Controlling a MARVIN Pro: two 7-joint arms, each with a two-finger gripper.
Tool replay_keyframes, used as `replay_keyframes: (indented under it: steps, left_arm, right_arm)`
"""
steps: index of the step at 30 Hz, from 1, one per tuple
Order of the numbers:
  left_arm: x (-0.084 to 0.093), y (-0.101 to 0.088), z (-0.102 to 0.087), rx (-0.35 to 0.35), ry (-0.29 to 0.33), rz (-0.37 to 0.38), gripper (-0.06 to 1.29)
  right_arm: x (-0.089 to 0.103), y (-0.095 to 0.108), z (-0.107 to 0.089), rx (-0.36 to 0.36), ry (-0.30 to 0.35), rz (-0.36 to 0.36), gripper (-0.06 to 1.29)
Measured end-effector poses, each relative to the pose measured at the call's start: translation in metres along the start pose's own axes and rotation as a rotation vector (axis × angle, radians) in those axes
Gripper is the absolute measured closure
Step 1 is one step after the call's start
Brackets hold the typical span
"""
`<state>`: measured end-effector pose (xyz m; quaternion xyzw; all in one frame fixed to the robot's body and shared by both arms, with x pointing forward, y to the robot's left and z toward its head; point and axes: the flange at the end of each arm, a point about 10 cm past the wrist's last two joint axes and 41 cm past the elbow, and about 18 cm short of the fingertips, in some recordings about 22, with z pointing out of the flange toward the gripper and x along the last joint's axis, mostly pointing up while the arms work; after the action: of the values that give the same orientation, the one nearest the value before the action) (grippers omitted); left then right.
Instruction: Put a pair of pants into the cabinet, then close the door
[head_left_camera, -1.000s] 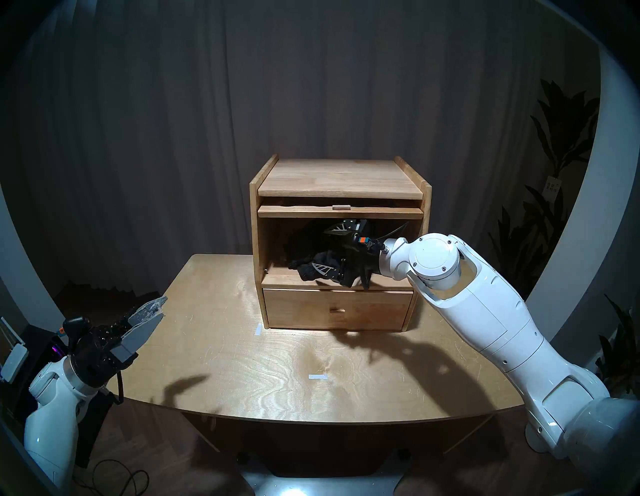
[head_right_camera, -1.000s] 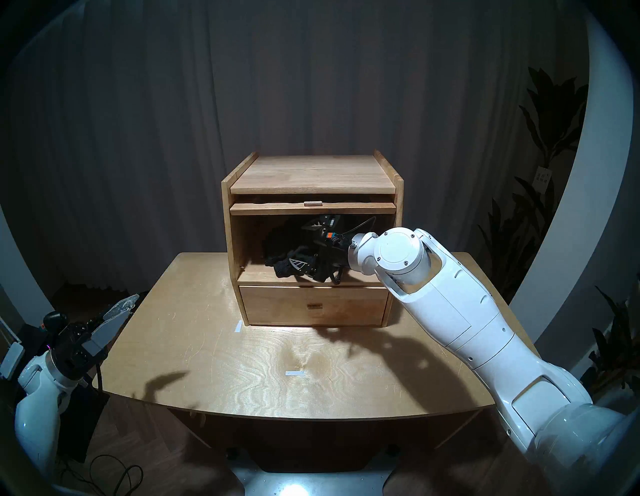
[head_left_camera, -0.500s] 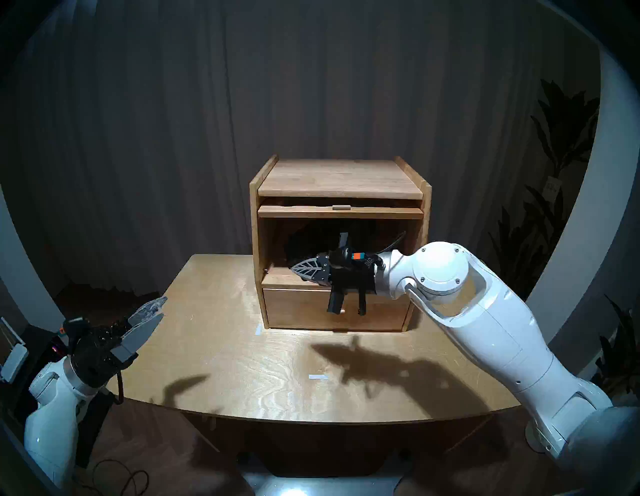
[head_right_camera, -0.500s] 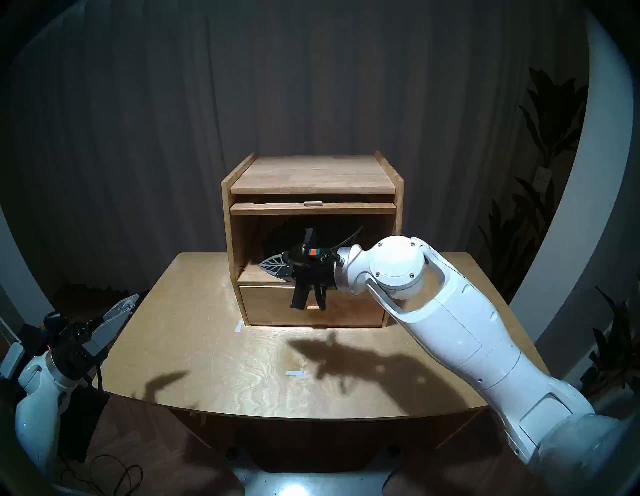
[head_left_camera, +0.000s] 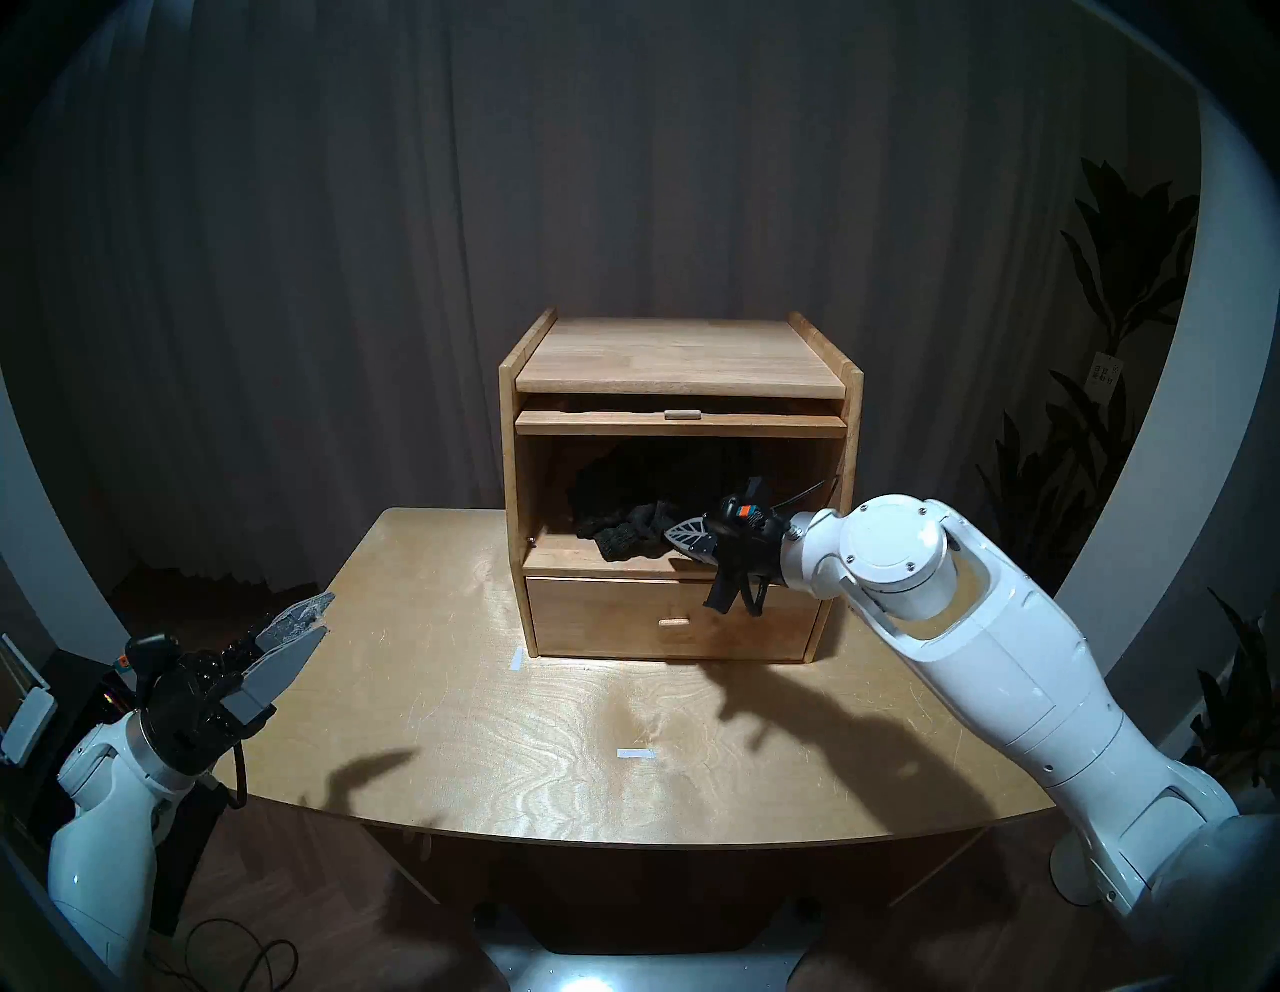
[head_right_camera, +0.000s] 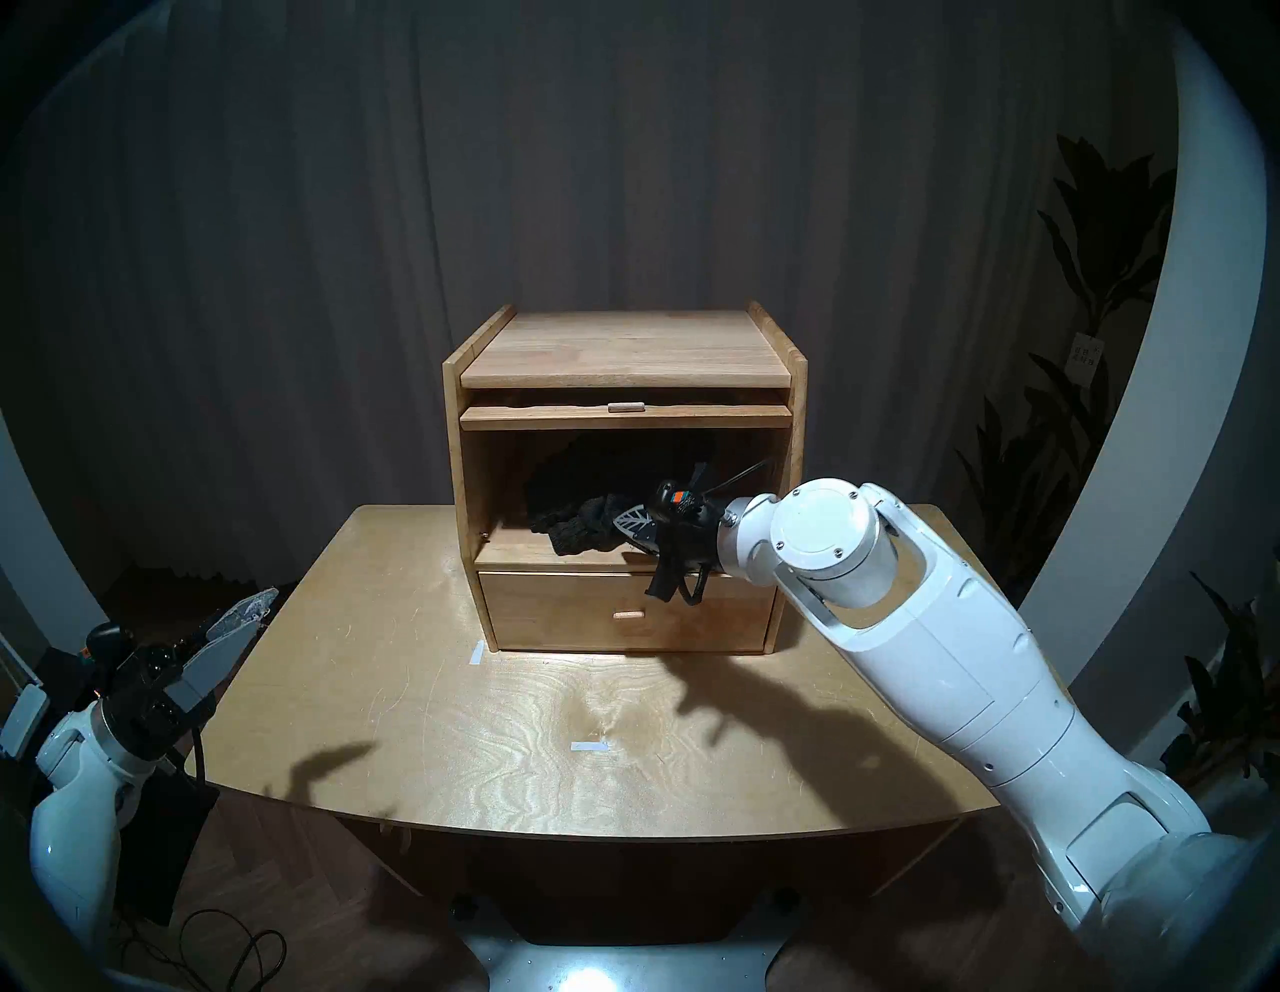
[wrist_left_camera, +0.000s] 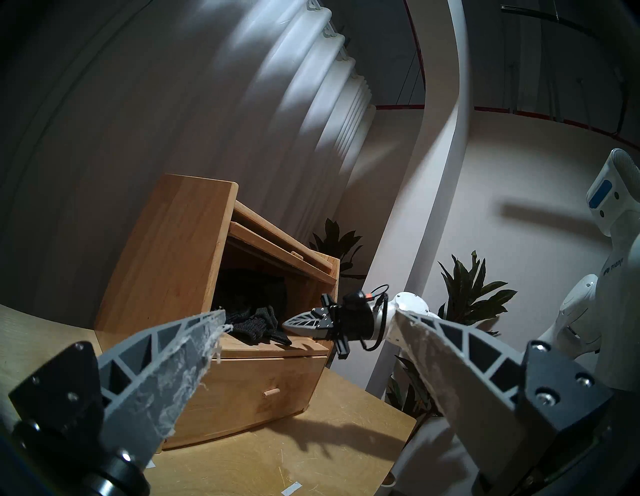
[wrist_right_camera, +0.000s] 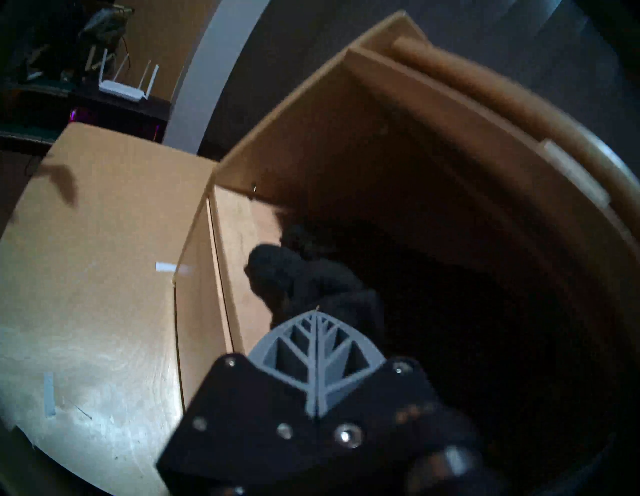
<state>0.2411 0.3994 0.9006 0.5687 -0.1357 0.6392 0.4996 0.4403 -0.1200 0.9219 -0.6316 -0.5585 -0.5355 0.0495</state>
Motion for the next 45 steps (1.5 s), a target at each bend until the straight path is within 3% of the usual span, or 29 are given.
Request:
replay_keyframes:
  steps: [4, 10, 24, 45]
  left_arm:
    - [0.0, 0.0, 0.0, 0.0, 0.0, 0.0, -0.02]
    - [0.0, 0.0, 0.0, 0.0, 0.0, 0.0, -0.02]
    - [0.0, 0.0, 0.0, 0.0, 0.0, 0.0, -0.02]
    - [0.0, 0.0, 0.0, 0.0, 0.0, 0.0, -0.02]
  right_arm:
    - [0.008, -0.011, 0.015, 0.024, 0.017, -0.014, 1.26]
    - [0.025, -0.015, 0.022, 0.026, 0.053, -0.044, 1.26]
    - [0.006, 0.015, 0.05, -0.032, -0.017, -0.065, 1.26]
    - [0.033, 0.024, 0.107, -0.027, 0.004, -0.153, 1.26]
